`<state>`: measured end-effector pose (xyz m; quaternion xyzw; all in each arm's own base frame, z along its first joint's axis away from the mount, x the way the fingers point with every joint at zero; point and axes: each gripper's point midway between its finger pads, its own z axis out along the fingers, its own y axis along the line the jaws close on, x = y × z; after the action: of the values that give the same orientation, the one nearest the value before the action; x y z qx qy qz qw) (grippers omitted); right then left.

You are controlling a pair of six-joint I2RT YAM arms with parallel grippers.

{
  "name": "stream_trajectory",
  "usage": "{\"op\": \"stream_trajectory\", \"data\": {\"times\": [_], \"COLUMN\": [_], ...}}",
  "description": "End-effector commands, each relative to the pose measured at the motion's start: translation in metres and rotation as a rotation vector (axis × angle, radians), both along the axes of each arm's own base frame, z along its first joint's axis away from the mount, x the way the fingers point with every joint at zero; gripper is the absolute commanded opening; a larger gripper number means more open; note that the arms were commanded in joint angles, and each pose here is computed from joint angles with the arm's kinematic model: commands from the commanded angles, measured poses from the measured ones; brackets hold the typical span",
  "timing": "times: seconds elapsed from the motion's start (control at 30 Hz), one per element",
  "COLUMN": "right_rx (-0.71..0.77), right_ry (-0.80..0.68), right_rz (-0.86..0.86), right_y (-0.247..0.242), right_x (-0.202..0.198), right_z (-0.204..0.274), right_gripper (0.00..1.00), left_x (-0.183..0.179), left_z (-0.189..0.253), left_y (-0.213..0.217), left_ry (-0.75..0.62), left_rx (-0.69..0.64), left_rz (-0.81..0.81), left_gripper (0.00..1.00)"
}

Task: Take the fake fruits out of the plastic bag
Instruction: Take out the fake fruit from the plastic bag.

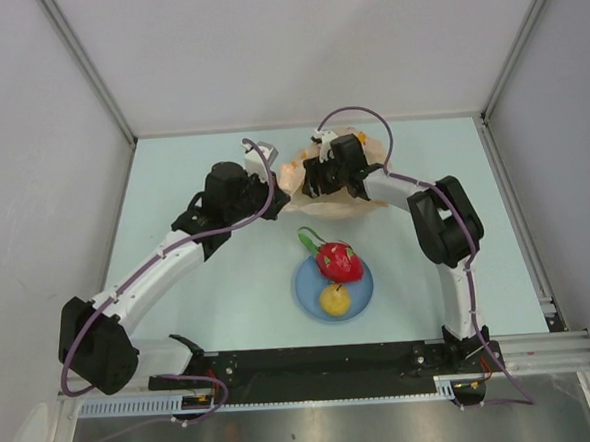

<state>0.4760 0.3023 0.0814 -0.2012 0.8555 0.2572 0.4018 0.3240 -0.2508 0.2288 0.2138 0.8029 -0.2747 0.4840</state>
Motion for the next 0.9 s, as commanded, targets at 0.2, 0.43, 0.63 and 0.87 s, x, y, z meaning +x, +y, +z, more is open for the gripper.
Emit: {"op": "stream_trajectory", "data": {"times": [0.2,0.43,0.63,0.87], "right_rx": [-0.050,0.004,-0.054,-0.203], "right_ry": [0.037,-0.066,-0.043,-0.053], "right_rz": [-0.086,0.053,0.264,0.472], "right_y": [0.010,0.009,-0.006,-0.039], "right_x": [0.026,0.019,-0.042,-0.105], "right_z": [-0.033,0.024,0.043,0.051], "right_gripper": [0.59,0.32,0.21,0.20], "left_x": [-0.002,0.005,0.022,0.032], "left_z": [-0.004,-0.017,-0.027,-0.020], "left_y": [-0.010,-0.004,0.001,-0.002], "left_ry": [0.015,0.014,0.012,-0.025], "left_rx": [-0.034,-0.005,-0.002,-0.028], "left_rz": [-0.027,0.017,0.052,0.059], "left_gripper": [0.00,0.00,0.00,0.00]}}
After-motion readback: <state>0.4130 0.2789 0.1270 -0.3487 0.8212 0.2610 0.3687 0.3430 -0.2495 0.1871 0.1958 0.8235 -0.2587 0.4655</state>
